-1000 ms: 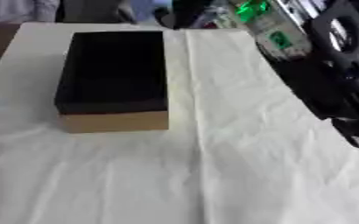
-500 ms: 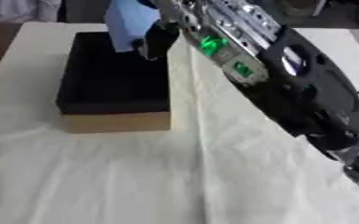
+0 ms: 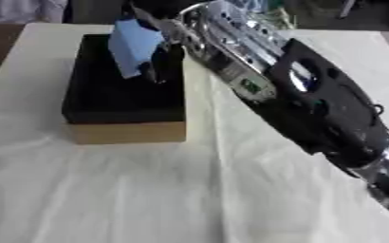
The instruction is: Pick up objects on the table and place them in the box.
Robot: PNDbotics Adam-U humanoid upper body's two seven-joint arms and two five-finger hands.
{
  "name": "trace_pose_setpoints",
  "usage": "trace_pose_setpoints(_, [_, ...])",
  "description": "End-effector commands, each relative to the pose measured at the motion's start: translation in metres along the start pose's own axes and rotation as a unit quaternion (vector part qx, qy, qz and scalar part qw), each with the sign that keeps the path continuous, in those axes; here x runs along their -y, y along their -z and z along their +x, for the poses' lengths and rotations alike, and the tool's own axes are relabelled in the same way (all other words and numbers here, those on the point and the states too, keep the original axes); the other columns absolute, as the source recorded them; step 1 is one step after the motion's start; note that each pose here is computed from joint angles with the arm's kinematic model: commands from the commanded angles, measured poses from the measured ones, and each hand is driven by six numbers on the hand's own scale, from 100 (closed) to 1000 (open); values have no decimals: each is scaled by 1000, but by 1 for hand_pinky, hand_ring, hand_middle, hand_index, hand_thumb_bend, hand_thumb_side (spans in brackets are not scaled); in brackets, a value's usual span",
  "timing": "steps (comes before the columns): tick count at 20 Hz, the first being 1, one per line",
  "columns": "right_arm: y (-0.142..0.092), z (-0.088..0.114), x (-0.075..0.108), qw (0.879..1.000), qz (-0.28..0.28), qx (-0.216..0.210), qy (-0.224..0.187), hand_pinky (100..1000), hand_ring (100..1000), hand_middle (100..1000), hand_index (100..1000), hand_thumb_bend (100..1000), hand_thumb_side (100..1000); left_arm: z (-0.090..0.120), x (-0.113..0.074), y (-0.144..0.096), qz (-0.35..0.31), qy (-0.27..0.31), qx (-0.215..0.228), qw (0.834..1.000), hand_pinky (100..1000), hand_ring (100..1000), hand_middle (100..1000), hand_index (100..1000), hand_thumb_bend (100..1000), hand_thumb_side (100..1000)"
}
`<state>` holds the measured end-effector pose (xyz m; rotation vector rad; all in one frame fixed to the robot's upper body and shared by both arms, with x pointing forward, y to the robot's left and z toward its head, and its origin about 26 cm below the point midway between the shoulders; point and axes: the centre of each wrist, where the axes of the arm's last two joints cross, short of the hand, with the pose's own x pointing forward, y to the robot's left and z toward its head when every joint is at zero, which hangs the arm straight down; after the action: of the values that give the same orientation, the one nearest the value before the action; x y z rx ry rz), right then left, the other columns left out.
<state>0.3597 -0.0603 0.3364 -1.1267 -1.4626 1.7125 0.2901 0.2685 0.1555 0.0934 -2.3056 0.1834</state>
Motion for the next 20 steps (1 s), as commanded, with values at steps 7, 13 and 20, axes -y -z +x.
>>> trace_pose_setpoints(7, [-5, -3, 11, 999, 20, -32, -34, 925, 948, 916, 961, 506, 217, 6, 2, 3, -5, -3, 10, 1000, 1000, 601, 692, 865, 100, 658])
trace_pose_setpoints(13, [1, -6, 8, 998, 23, -46, -48, 932, 952, 912, 978, 541, 222, 6, 2, 4, -5, -3, 9, 1000, 1000, 602, 692, 866, 100, 658])
trace_pose_setpoints(20, [-14, -10, 21, 998, -12, -52, -30, 929, 942, 898, 958, 402, 186, 6, 2, 4, -6, -3, 9, 1000, 1000, 601, 692, 865, 100, 659])
